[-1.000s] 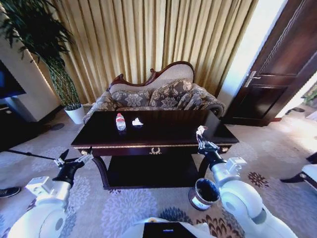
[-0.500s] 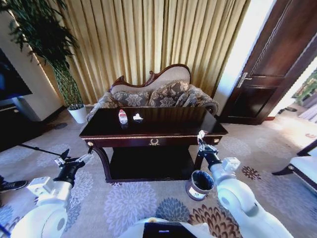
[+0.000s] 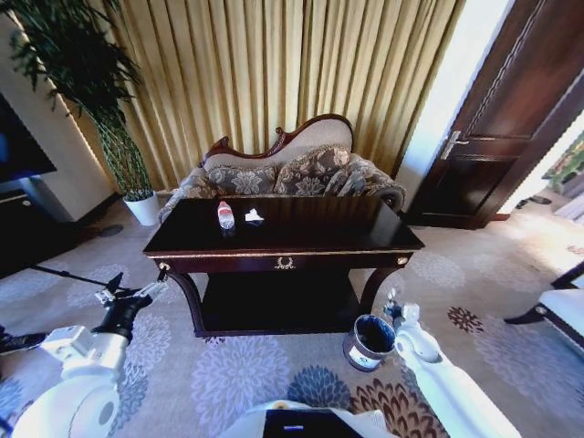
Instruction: Move to the front of the table and place the trash on the table into the trash bin.
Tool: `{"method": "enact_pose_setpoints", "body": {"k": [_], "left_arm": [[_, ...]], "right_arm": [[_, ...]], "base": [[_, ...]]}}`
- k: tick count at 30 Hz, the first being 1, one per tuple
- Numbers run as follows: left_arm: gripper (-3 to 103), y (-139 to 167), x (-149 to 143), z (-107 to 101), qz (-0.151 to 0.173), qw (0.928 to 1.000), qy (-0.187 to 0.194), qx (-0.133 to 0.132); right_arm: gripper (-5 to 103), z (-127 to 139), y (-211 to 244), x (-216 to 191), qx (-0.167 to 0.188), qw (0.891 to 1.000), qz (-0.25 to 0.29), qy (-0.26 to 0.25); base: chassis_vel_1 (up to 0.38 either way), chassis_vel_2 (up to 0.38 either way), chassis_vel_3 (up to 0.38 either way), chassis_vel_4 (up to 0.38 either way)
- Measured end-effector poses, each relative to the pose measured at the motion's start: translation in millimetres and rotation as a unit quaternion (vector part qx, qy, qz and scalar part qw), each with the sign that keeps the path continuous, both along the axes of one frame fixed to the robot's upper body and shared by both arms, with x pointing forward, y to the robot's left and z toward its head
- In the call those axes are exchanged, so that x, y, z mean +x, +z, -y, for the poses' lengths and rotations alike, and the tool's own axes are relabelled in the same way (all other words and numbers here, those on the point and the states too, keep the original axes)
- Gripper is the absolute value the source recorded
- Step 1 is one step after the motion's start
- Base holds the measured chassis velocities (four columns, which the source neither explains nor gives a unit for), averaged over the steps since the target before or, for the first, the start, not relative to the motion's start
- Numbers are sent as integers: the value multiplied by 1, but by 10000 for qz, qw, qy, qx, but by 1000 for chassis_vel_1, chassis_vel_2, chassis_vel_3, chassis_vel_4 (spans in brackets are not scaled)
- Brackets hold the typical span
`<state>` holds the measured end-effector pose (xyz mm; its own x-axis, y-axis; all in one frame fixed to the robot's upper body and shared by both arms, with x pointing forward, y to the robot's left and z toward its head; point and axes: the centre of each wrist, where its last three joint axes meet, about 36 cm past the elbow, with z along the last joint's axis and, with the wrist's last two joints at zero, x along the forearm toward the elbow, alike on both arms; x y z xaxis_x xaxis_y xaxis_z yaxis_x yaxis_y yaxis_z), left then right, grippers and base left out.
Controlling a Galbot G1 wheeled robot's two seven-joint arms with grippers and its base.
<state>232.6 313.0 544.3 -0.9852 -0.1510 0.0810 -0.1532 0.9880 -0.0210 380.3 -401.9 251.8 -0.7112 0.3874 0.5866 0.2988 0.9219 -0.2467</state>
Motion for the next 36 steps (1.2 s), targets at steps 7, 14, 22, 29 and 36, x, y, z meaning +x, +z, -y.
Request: {"method": "enact_pose_setpoints", "body": {"k": [7,14,22,29,36], "left_arm": [[100,2,0,-4,36,9999,22,103],[100,-2,-4,-2,26,10000,33,54],[100,-3,-5,-2,24,10000,13,31],[100,-3,-4,-1,26,10000,-6,16],[100,-3,-4,-1,29,10000,-1,16]], "right_arm": [[-1,8,-47,17,-228,9993,-236,-156],[20,2,-60,31,-120,9991,-239,-326],[54,-1,-61,36,-229,9988,-122,-409],[82,3,-58,33,-310,9986,-114,-407],[100,1,-56,23,-241,9990,-86,-379]], "base": [[0,0,0,0],[0,0,0,0],[0,0,0,0],[0,0,0,0],[0,0,0,0]]}}
